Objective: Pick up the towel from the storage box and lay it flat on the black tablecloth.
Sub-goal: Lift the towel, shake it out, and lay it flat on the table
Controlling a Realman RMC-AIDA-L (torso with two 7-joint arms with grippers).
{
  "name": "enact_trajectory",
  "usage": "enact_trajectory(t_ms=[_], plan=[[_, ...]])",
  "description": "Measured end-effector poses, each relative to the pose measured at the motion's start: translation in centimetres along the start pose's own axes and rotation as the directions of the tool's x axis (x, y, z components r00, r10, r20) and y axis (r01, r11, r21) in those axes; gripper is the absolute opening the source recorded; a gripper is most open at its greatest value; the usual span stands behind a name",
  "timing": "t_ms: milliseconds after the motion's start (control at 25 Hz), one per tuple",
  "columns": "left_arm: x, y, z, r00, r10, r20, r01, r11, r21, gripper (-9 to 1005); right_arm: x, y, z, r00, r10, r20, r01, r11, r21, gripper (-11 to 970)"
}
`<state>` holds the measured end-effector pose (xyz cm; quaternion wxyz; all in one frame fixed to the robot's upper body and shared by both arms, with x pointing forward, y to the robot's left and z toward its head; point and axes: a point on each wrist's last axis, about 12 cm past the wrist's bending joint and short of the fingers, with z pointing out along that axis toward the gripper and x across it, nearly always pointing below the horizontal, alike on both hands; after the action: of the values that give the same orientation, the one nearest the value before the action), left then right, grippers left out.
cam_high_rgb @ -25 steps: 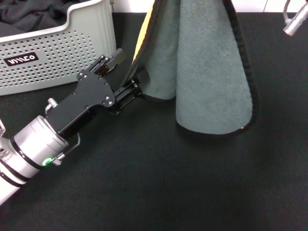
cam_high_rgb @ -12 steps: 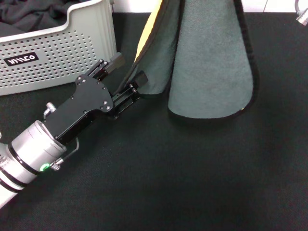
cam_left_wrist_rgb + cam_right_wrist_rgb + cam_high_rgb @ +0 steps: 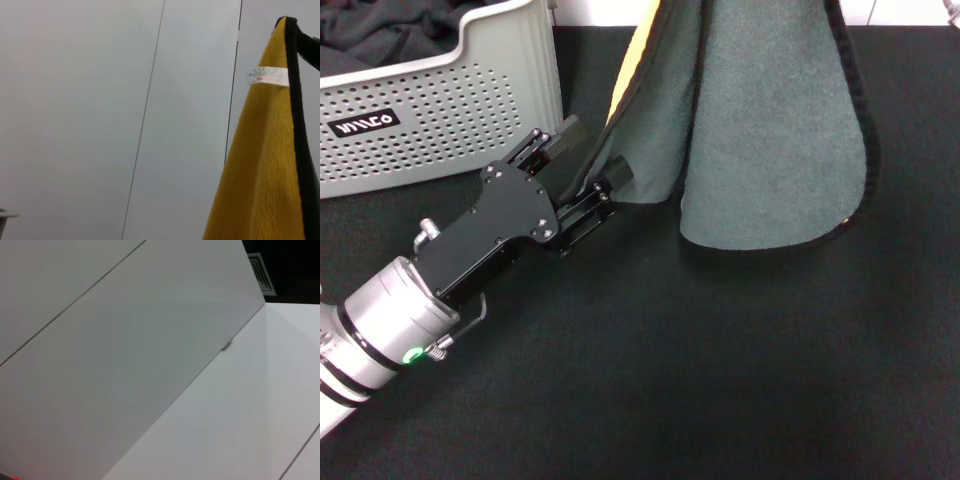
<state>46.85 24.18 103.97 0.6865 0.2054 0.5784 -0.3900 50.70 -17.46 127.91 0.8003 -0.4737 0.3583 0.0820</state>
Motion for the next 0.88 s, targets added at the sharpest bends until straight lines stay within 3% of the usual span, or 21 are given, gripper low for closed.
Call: enact_trajectory(t_ms=[880], plan=[[-0.2,-0.27,-0.69,1.0,0.0,0.028,0.0,1.0,-0.008,701,0.49,-1.07,-0.86,0.999,0.015,-0.031,-0.014,0.999,0.039,11]])
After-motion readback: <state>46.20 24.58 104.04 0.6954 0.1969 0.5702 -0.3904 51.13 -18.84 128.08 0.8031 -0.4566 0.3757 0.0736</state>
